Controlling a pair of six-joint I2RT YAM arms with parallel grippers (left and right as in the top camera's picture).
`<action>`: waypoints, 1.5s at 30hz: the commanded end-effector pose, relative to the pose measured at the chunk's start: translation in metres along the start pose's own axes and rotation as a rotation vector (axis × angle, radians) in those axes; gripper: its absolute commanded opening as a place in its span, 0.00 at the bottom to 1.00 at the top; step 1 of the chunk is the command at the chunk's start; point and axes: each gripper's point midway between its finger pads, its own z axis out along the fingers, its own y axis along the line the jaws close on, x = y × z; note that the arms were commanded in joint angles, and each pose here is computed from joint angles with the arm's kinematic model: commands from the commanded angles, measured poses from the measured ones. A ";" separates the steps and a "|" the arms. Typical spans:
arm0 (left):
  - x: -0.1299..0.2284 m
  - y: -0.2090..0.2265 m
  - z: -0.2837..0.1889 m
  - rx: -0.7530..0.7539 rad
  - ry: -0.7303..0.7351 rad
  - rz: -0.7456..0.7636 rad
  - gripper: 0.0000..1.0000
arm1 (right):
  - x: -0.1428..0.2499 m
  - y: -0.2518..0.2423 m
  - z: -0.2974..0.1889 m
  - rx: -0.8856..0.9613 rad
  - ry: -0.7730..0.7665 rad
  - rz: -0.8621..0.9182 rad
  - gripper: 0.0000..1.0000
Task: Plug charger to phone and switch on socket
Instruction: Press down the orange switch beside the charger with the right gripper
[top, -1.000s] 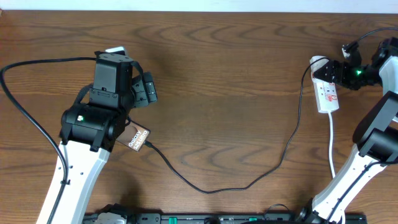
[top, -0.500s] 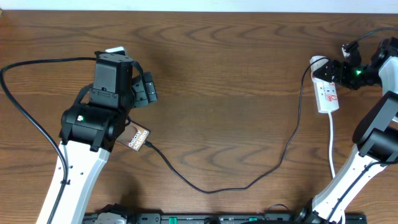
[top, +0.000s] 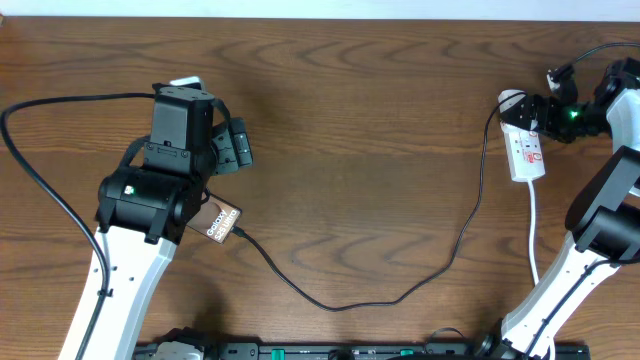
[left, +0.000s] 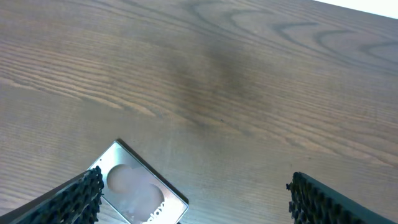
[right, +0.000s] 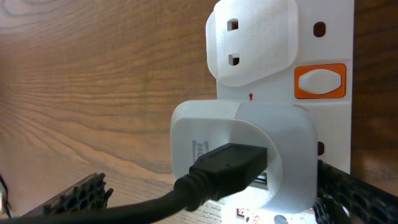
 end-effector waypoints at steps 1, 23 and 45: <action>-0.001 0.002 0.000 -0.019 -0.001 0.003 0.93 | 0.017 0.014 0.021 -0.043 0.073 0.051 0.99; 0.001 0.003 0.000 -0.022 0.006 0.004 0.94 | 0.005 -0.005 0.009 0.066 0.051 0.095 0.99; 0.003 0.004 0.000 -0.026 0.016 0.007 0.93 | -0.004 -0.004 -0.009 0.125 0.057 0.081 0.99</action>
